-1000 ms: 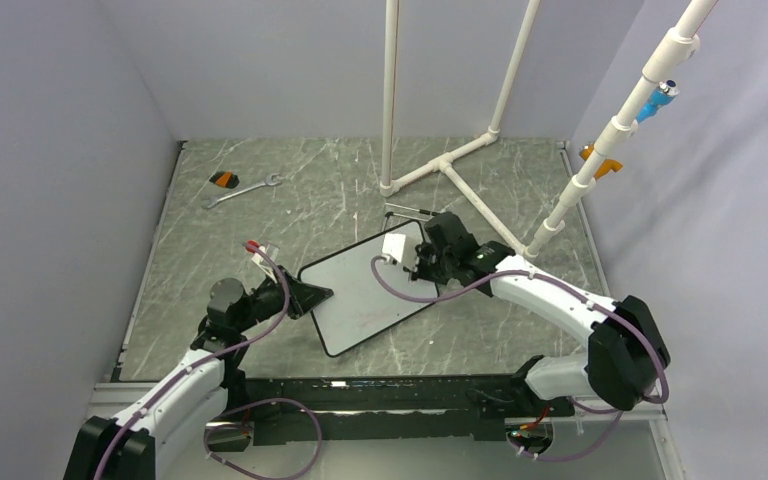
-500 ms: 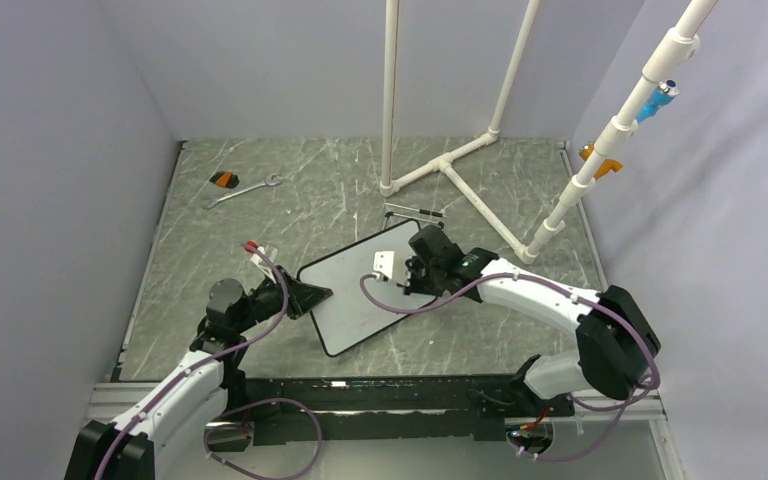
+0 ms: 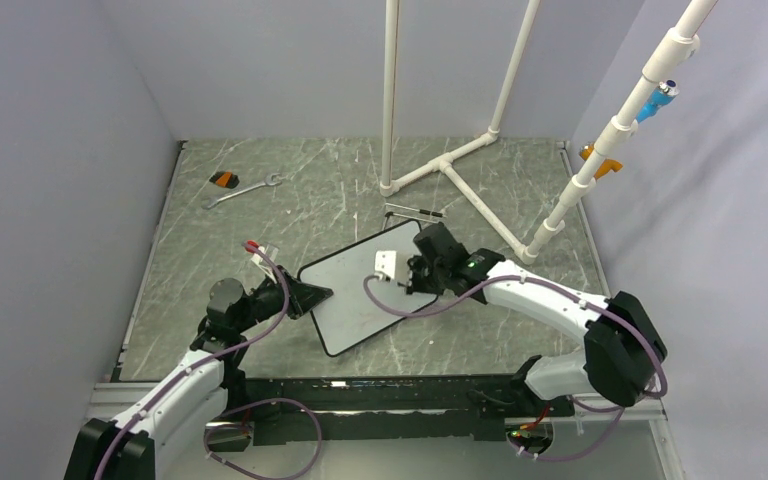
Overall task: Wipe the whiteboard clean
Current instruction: Erase the whiteboard at the center of the board.
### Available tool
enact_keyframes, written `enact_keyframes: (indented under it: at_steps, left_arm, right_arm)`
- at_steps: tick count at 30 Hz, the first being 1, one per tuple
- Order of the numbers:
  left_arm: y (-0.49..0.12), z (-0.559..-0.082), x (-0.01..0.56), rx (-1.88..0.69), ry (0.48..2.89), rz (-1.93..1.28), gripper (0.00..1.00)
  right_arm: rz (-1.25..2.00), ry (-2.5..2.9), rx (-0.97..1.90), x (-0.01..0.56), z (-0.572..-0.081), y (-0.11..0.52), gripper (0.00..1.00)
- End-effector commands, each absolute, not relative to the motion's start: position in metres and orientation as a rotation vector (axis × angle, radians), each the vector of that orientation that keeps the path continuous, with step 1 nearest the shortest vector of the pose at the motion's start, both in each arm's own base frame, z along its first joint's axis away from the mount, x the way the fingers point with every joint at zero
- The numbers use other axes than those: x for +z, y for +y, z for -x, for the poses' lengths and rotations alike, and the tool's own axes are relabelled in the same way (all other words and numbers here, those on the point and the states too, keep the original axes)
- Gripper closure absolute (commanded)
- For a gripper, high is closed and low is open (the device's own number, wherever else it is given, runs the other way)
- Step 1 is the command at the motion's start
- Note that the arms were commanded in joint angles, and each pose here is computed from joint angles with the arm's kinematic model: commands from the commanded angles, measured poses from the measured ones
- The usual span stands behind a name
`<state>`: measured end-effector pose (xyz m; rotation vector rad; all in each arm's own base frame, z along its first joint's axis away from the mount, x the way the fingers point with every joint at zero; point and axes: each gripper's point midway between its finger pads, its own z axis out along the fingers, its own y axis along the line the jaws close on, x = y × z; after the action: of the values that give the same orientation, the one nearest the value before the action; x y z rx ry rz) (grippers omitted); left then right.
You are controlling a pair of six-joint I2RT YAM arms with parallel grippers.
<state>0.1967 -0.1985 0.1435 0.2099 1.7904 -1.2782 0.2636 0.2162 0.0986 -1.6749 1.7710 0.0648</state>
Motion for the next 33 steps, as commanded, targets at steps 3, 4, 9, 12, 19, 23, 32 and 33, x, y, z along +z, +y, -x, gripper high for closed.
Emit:
enact_keyframes:
  at_steps: [3, 4, 9, 12, 19, 23, 32, 33]
  left_arm:
    - [-0.201, -0.194, 0.156, -1.272, 1.747, -0.283, 1.00]
    - [-0.201, -0.194, 0.155, -1.271, 1.747, -0.282, 1.00]
    - [-0.201, -0.195, 0.156, -1.273, 1.743, -0.285, 1.00]
    - [-0.202, -0.195, 0.156, -1.275, 1.744, -0.285, 1.00]
    - [-0.203, -0.196, 0.156, -1.286, 1.746, -0.288, 1.00]
    - [-0.203, -0.196, 0.157, -1.281, 1.745, -0.288, 1.00]
    - [-0.202, -0.195, 0.156, -1.276, 1.745, -0.290, 1.00]
    - [-0.202, -0.195, 0.157, -1.275, 1.744, -0.290, 1.00]
  right_arm:
    - [2.003, 1.715, 0.208, 0.067, -0.214, 0.228, 1.00]
    - [1.982, 1.725, 0.194, 0.068, -0.218, 0.229, 1.00]
    - [1.624, 1.797, 0.056, 0.099, -0.266, 0.228, 1.00]
    - [1.414, 1.803, 0.013, 0.123, -0.291, 0.218, 1.00]
    - [1.356, 1.826, 0.001, 0.125, -0.299, 0.207, 1.00]
    - [1.623, 1.806, 0.134, 0.100, -0.265, 0.218, 1.00]
    - [1.852, 1.766, 0.164, 0.074, -0.232, 0.233, 1.00]
    - [1.792, 1.767, 0.131, 0.079, -0.242, 0.236, 1.00]
